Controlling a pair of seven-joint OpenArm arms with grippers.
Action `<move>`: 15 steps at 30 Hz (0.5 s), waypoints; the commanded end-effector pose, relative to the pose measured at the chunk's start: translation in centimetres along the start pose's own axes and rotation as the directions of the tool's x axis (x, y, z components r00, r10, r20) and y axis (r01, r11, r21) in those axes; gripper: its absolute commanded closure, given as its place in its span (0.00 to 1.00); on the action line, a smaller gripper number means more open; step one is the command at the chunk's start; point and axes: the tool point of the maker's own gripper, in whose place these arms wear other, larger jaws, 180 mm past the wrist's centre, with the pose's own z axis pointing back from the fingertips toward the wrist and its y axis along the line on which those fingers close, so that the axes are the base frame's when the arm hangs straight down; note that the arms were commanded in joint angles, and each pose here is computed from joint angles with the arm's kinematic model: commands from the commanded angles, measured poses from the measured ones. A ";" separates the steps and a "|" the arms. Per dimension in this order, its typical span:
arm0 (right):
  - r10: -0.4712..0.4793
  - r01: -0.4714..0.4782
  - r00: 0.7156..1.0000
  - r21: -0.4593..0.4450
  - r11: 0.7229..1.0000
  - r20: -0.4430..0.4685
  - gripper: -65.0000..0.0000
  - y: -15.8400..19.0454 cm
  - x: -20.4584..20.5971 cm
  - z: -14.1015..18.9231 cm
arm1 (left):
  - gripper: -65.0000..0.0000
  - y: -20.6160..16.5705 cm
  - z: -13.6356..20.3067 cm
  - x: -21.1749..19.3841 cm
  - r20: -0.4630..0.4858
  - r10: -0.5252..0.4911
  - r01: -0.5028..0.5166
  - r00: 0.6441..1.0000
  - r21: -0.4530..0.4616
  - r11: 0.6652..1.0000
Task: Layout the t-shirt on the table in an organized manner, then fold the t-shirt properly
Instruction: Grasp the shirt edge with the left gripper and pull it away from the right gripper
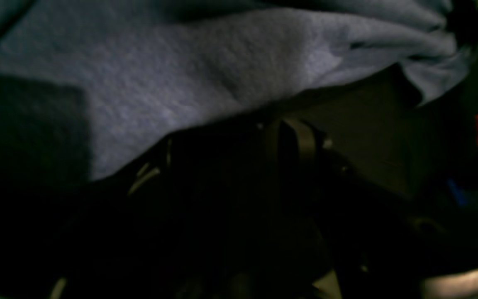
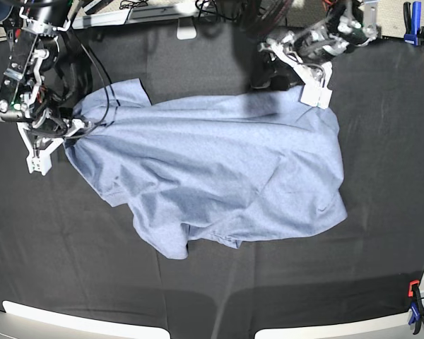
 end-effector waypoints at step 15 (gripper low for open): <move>0.001 -0.001 0.998 0.006 1.000 0.059 1.00 -0.2 1.9 0.6 | 0.62 0.4 -1.8 -0.2 -0.046 -0.082 0.089 0.996 0.194 0.977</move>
